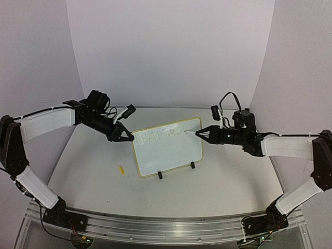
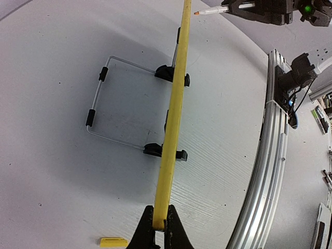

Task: Write a sentence on the whiteboard
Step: Write on the whiteboard with the whiteboard marker without the cap.

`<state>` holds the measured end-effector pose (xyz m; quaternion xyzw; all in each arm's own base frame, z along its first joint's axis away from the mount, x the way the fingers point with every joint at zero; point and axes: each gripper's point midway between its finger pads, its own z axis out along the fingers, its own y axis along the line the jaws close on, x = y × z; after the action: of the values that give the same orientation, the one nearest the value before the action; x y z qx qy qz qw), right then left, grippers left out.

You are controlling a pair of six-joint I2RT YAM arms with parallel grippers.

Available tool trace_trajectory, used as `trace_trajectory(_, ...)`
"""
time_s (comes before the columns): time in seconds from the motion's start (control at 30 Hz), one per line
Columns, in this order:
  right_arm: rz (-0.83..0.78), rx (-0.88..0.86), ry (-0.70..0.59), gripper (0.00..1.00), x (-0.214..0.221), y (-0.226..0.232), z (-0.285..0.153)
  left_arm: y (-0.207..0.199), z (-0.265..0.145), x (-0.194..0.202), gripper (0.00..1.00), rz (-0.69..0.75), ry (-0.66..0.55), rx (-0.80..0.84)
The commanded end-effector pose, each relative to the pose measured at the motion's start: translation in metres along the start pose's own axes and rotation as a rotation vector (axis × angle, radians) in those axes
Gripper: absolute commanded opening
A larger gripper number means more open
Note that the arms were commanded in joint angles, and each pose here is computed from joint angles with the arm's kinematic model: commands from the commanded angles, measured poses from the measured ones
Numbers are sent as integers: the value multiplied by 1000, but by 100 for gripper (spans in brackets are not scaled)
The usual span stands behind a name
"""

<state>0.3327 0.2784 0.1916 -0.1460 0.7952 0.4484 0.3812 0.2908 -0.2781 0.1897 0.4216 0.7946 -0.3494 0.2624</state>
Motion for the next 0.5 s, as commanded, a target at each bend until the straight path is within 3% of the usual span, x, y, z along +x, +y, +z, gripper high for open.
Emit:
trace_trajectory(0.0,-52,-53,-80,0,-28,27,-17,10,0,-1,0,42,13,-63)
trace_trajectory(0.47,-79,-45,-76,0,-40,22,1,10,2,0,0,40,19,-61)
